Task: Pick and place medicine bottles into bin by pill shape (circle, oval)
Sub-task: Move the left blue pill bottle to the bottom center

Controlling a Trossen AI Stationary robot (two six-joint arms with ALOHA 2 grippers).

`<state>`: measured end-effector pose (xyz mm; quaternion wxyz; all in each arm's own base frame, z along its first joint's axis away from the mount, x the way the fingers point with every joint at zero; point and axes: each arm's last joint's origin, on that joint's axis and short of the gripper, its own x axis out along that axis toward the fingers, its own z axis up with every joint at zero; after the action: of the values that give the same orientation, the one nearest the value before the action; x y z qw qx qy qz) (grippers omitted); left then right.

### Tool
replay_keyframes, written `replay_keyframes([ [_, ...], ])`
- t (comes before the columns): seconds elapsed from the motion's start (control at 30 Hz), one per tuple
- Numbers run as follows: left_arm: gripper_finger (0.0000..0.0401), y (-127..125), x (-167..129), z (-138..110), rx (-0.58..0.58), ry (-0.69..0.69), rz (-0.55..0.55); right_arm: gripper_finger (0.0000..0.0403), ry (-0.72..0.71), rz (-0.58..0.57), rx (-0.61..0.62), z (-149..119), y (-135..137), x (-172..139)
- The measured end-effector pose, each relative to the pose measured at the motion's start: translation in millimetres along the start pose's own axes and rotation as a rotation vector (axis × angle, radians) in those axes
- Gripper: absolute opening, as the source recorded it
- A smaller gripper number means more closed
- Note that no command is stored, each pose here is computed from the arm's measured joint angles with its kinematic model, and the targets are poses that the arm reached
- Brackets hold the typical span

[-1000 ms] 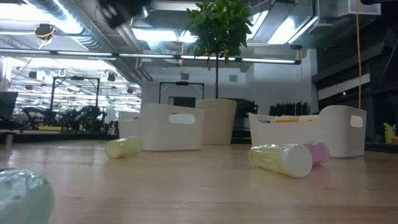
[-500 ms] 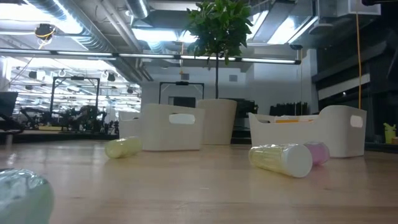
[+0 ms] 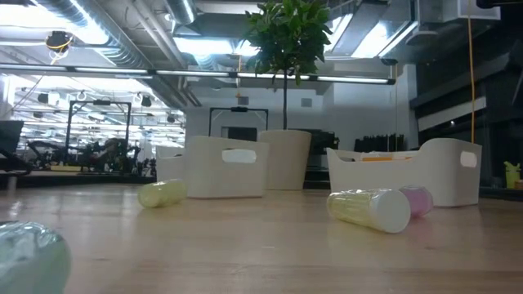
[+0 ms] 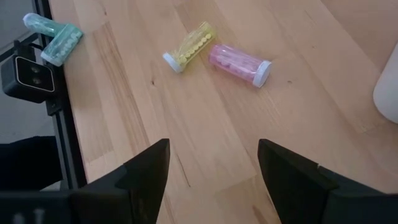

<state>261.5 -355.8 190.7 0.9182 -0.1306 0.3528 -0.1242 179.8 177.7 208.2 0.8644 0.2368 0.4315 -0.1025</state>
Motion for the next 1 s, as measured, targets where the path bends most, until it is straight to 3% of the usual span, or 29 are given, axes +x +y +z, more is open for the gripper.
replay_keyframes([
  [0.2, 0.0110, -2.8, 28.1, -13.7, -0.059, 0.025, 0.030, 0.0245, 0.000, 0.000, -0.001, 0.0, 0.0, 0.0],
  [0.47, 0.0110, 19.1, 43.3, -25.8, -0.139, 0.106, 0.174, 0.0245, 0.001, -0.001, -0.001, -0.1, -0.1, 0.0],
  [0.8, 0.0110, 59.2, 46.4, -18.5, -0.088, 0.234, 0.397, 0.0245, 0.001, -0.001, -0.002, -0.2, -0.1, 0.0],
  [1.0, 0.0110, 81.8, 53.9, 1.2, -0.101, 0.258, 0.408, 0.0245, 0.001, -0.001, -0.002, -0.1, -0.1, 0.0],
])
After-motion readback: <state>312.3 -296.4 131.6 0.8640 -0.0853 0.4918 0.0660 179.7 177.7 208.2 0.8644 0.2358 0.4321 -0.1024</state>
